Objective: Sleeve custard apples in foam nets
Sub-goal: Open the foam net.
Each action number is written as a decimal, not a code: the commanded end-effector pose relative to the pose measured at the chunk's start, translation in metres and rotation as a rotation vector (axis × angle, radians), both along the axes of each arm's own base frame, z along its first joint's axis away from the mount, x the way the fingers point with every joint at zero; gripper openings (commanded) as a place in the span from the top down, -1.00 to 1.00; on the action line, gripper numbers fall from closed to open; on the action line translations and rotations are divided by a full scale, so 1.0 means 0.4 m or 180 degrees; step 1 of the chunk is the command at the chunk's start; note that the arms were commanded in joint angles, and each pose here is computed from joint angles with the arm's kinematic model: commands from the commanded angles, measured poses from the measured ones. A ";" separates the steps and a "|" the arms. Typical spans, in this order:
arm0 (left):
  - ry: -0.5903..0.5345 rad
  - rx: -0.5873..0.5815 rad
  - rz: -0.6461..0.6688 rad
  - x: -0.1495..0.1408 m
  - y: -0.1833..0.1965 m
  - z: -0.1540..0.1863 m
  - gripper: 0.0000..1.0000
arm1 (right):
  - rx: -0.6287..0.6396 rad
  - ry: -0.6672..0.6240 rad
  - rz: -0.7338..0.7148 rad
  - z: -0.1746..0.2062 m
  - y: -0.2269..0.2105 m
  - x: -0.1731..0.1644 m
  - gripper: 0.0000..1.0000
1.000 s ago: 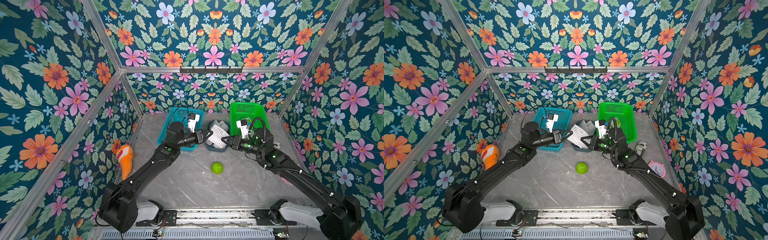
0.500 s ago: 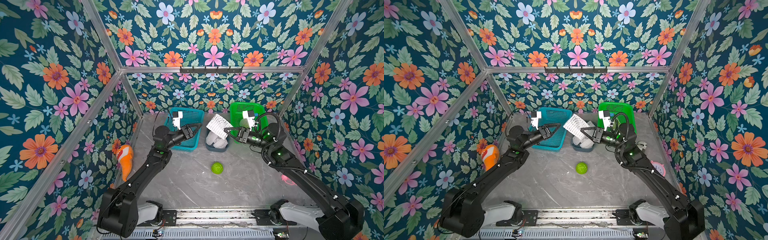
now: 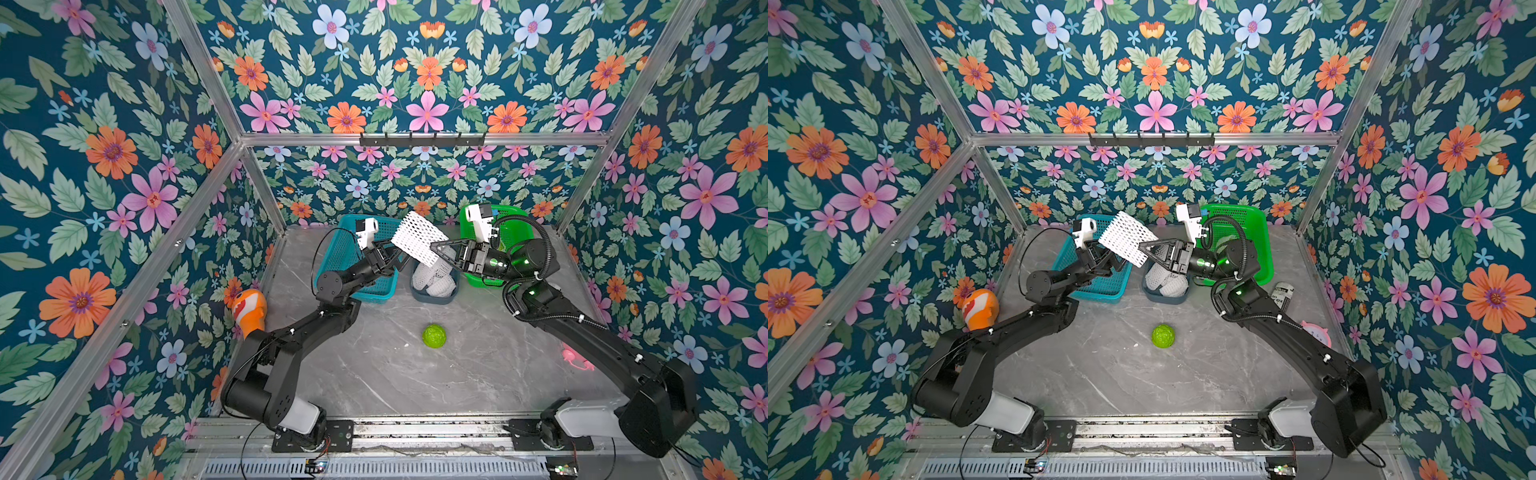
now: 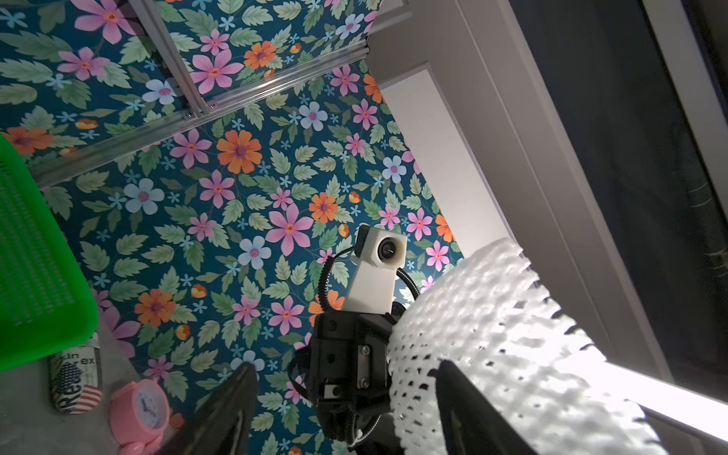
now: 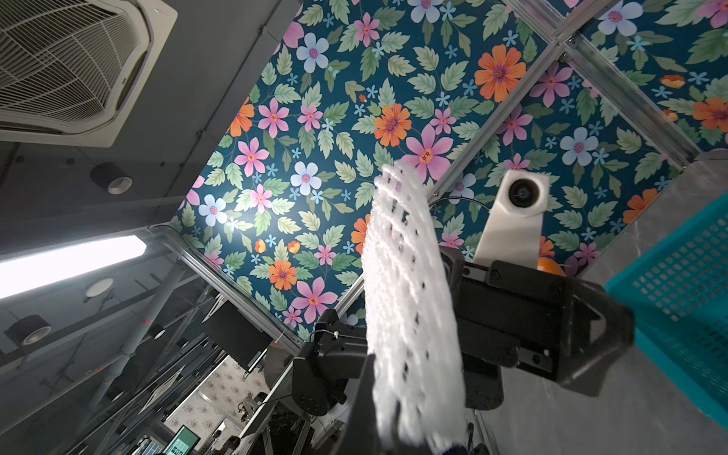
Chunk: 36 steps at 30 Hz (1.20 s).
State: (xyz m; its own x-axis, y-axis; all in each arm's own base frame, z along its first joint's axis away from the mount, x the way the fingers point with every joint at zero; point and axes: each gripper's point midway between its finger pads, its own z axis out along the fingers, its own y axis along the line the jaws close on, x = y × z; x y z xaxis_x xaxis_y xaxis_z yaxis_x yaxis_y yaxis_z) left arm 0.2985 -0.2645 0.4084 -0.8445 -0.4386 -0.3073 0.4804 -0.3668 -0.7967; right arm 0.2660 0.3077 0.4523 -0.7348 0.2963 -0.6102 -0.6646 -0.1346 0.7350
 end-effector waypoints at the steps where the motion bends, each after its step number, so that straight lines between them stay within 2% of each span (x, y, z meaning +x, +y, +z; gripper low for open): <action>1: -0.0454 -0.0352 -0.0204 -0.088 0.017 0.090 -0.47 | 0.0243 -0.0215 0.0143 0.057 0.002 -0.025 1.00; 6: -0.0496 -0.0440 -0.0209 -0.103 0.023 0.112 -0.52 | 0.0162 -0.0089 0.0130 0.030 0.017 -0.004 1.00; 14: -0.0496 -0.0450 -0.0288 -0.111 0.014 0.121 -0.47 | 0.0048 -0.0010 0.0043 -0.004 0.022 0.013 1.00; 20: -0.0476 -0.0443 -0.0309 -0.115 0.012 0.116 -0.04 | 0.0089 -0.0028 0.0038 0.006 0.019 0.014 1.00; 22: -0.0472 -0.0433 -0.0324 -0.116 0.010 0.114 0.16 | 0.0076 -0.0032 0.0026 0.006 0.019 0.014 1.00; 24: -0.0492 -0.0427 -0.0335 -0.120 0.011 0.117 0.23 | 0.0064 -0.0034 0.0027 0.005 0.018 0.015 1.00; 25: -0.0485 -0.0424 -0.0336 -0.120 0.011 0.116 0.23 | 0.0061 -0.0040 0.0023 0.004 0.018 0.016 1.00; 28: -0.0512 -0.0387 -0.0396 -0.128 0.004 0.116 -0.05 | 0.0069 -0.0042 0.0019 0.004 0.017 0.021 1.00; 30: -0.0509 -0.0376 -0.0418 -0.132 0.001 0.114 -0.31 | 0.0117 -0.0075 0.0030 0.011 0.016 0.022 1.00; 33: -0.0445 -0.0357 -0.0459 -0.130 -0.005 0.102 -0.40 | 0.0212 -0.0115 0.0048 0.025 0.013 0.025 1.00; 36: -0.0458 -0.0356 -0.0473 -0.134 -0.005 0.106 -0.36 | 0.0193 -0.0104 0.0052 0.020 0.019 0.033 1.00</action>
State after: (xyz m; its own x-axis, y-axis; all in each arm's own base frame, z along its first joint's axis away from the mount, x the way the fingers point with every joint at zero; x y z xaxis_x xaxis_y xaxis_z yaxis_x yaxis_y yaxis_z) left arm 0.2655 -0.2753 0.4350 -0.8865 -0.3476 -0.3053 0.4481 -0.4808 -0.7537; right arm 0.2838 0.3186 0.4464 -0.7455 0.2999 -0.5952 -0.6538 -0.1554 0.7406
